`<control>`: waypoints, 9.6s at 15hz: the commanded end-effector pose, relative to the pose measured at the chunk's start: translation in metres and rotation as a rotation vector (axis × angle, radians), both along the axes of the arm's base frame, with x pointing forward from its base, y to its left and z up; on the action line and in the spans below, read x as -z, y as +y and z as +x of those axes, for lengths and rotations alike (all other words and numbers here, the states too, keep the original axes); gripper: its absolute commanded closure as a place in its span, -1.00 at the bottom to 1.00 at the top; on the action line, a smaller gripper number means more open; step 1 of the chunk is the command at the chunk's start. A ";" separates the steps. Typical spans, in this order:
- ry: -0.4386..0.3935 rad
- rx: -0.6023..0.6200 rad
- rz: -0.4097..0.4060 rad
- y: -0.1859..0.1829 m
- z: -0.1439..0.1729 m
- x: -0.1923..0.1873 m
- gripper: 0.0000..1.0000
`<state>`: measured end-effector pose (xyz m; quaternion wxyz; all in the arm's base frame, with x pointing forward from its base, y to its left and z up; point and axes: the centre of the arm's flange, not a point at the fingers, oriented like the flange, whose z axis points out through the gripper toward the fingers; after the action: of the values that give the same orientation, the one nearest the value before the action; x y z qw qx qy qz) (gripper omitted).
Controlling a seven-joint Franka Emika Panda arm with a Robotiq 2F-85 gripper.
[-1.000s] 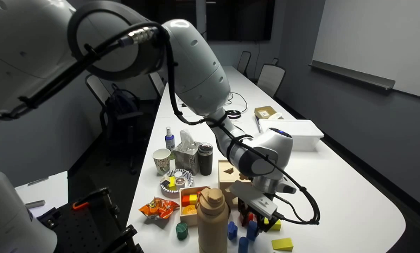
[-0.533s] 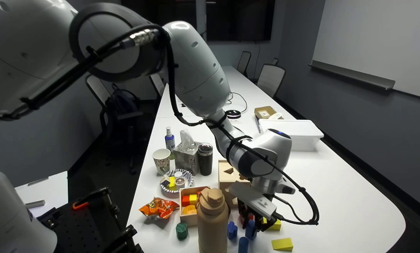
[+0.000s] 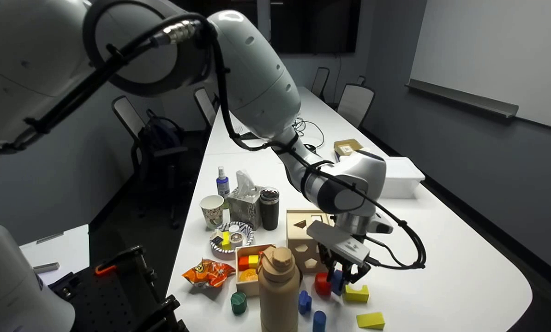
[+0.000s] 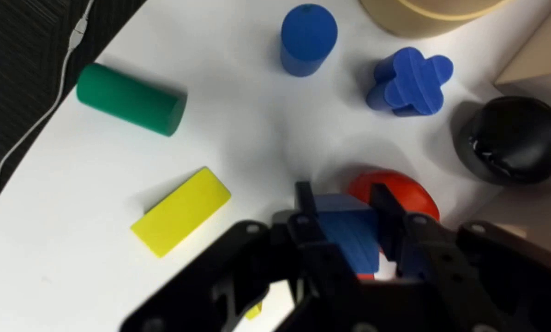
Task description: Put the blue block inside the box
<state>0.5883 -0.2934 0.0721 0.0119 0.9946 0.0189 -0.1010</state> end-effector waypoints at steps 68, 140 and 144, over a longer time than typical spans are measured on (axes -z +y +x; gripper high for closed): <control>0.172 -0.696 0.088 0.158 0.115 -0.088 0.82; 0.151 -0.186 -0.074 0.169 0.084 -0.278 -1.00; 0.130 -0.053 -0.059 0.202 0.045 -0.341 -1.00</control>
<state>0.6856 -0.1205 0.3705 0.0508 0.9802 0.0858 -0.1710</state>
